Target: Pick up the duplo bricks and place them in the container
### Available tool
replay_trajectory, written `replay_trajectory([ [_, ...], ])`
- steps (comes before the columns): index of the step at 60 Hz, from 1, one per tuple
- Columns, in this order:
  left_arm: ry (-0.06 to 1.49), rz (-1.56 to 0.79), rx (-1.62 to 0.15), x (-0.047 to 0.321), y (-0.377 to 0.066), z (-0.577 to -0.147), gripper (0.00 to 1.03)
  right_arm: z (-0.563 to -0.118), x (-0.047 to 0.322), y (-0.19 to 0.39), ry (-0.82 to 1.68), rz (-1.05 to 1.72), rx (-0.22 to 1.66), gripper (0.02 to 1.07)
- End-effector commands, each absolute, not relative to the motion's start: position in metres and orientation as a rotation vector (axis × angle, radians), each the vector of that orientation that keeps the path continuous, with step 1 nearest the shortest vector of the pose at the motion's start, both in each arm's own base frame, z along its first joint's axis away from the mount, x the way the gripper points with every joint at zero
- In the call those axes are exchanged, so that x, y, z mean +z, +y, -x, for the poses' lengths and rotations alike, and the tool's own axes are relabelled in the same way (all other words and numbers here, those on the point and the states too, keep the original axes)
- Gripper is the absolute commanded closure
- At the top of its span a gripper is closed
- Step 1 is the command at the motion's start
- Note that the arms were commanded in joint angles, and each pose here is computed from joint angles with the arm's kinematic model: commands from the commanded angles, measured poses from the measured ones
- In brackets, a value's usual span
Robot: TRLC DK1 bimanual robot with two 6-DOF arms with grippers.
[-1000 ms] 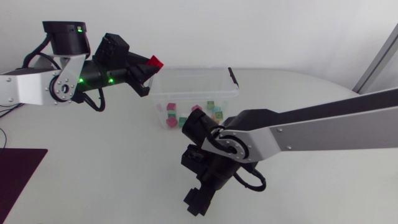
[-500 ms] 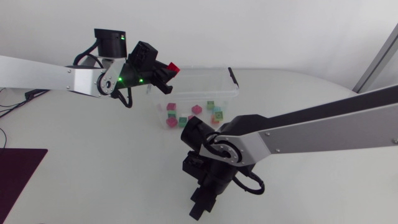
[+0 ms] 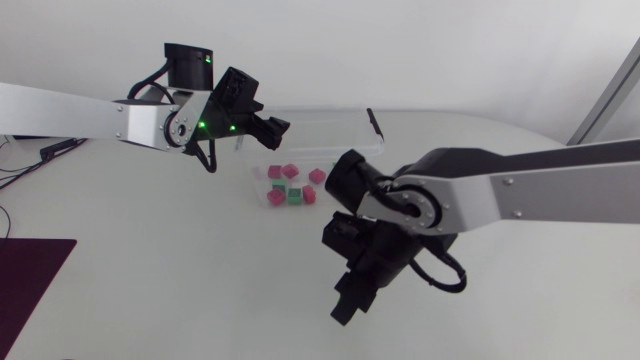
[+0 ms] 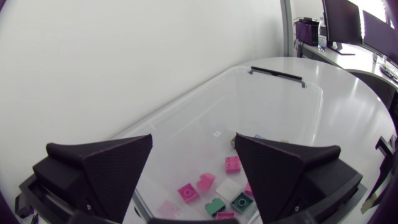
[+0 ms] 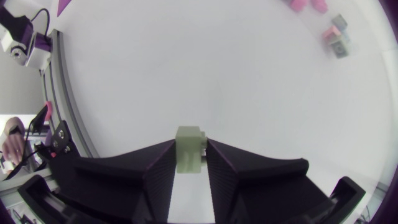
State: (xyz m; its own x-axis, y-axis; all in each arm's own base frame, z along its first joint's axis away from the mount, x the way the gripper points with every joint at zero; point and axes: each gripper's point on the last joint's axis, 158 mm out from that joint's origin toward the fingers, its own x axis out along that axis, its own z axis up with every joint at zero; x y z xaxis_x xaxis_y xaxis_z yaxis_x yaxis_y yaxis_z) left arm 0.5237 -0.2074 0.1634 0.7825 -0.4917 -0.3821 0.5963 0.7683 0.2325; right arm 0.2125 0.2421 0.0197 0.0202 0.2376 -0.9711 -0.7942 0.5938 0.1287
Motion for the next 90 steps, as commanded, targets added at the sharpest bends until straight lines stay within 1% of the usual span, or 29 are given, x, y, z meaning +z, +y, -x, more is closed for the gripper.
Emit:
replay_trajectory([
  [1, 0.28, -0.328, -0.564, 0.188, -0.196, -0.52, 0.04, -0.234, 0.047, 0.241, 1.245, 0.517, 0.847, 0.82],
  [3, 0.28, -0.328, -0.551, 0.191, -0.189, -0.515, 0.04, -0.248, 0.061, 0.239, 1.203, 0.493, 0.83, 0.82],
  [10, 0.281, -0.334, -0.504, 0.197, -0.174, -0.505, 0.04, -0.284, 0.096, 0.231, 1.11, 0.441, 0.776, 0.82],
  [23, 0.258, -0.327, -0.413, 0.218, -0.138, -0.484, 0.04, -0.342, 0.158, 0.226, 0.925, 0.363, 0.696, 0.82],
  [28, 0.27, -0.315, -0.368, 0.221, -0.122, -0.475, 0.04, -0.364, 0.18, 0.23, 0.831, 0.353, 0.662, 0.82],
  [33, 0.267, -0.31, -0.348, 0.222, -0.115, -0.468, 0.04, -0.38, 0.194, 0.235, 0.757, 0.34, 0.64, 0.82],
  [41, 0.248, -0.299, -0.318, 0.228, -0.103, -0.452, 0.04, -0.403, 0.203, 0.245, 0.679, 0.331, 0.616, 0.82],
  [47, 0.22, -0.3, -0.283, 0.236, -0.094, -0.44, 0.04, -0.42, 0.202, 0.252, 0.635, 0.334, 0.596, 0.82],
  [62, 0.213, -0.3, -0.225, 0.231, -0.068, -0.419, 0.04, -0.457, 0.182, 0.274, 0.57, 0.337, 0.58, 0.82],
  [71, 0.173, -0.293, -0.19, 0.24, -0.054, -0.406, 0.04, -0.476, 0.169, 0.282, 0.542, 0.367, 0.544, 0.8],
  [73, 0.165, -0.293, -0.182, 0.242, -0.052, -0.404, 0.04, -0.481, 0.166, 0.283, 0.536, 0.373, 0.534, 0.76],
  [76, 0.156, -0.292, -0.169, 0.244, -0.046, -0.399, 0.04, -0.488, 0.161, 0.282, 0.534, 0.383, 0.513, 0.59],
  [77, 0.15, -0.29, -0.163, 0.246, -0.044, -0.398, 0.04, -0.489, 0.16, 0.281, 0.535, 0.386, 0.51, 0.56],
  [79, 0.145, -0.288, -0.158, 0.247, -0.042, -0.396, 0.04, -0.493, 0.159, 0.28, 0.53, 0.398, 0.494, 0.44],
  [82, 0.128, -0.287, -0.147, 0.252, -0.038, -0.389, 0.04, -0.498, 0.16, 0.278, 0.52, 0.404, 0.477, 0.2],
  [84, 0.121, -0.287, -0.143, 0.254, -0.037, -0.386, 0.04, -0.499, 0.161, 0.276, 0.517, 0.403, 0.469, 0.08],
  [90, 0.094, -0.286, -0.121, 0.259, -0.029, -0.374, 0.04, -0.498, 0.172, 0.271, 0.49, 0.395, 0.45, 0.07],
])
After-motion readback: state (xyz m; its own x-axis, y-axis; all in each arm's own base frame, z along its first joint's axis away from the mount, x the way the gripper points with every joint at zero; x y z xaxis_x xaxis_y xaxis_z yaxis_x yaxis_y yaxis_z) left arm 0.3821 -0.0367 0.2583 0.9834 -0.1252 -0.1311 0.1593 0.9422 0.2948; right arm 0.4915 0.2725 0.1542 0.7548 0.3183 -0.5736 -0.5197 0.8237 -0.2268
